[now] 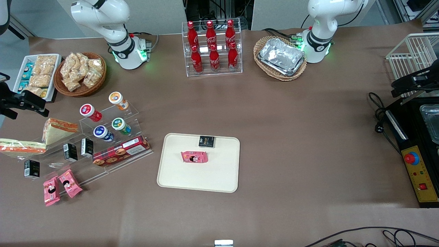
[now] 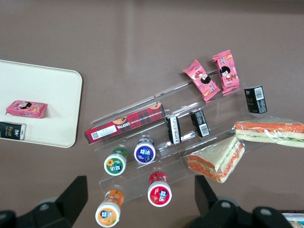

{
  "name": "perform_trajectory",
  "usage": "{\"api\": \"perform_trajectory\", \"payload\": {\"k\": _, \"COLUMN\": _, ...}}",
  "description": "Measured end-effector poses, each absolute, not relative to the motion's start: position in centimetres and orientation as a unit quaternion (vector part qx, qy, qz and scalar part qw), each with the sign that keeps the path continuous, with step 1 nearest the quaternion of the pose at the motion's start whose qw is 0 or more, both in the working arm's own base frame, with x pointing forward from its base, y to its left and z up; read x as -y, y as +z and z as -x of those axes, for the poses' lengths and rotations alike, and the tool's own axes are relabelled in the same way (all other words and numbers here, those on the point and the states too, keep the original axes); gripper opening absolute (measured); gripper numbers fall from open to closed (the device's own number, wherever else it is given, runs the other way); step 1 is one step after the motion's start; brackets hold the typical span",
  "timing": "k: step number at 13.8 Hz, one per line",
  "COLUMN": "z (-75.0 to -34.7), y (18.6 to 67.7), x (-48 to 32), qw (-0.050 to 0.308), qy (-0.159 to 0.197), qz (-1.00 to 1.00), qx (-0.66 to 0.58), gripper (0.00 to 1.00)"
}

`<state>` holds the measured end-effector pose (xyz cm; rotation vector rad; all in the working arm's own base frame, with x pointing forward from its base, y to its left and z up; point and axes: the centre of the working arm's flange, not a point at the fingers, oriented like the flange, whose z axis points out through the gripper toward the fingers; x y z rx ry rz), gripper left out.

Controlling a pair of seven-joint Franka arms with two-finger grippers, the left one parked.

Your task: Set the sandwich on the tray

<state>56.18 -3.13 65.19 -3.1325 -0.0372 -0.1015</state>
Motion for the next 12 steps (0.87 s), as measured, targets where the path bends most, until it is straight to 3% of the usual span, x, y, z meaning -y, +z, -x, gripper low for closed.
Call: {"api": "perform_trajectory", "payload": {"k": 12, "z": -55.9, "y": 65.0, "x": 7.1, "qw": -0.001, "qy": -0.031, "qz": 0.998, "qx": 0.05, "gripper": 1.0}}
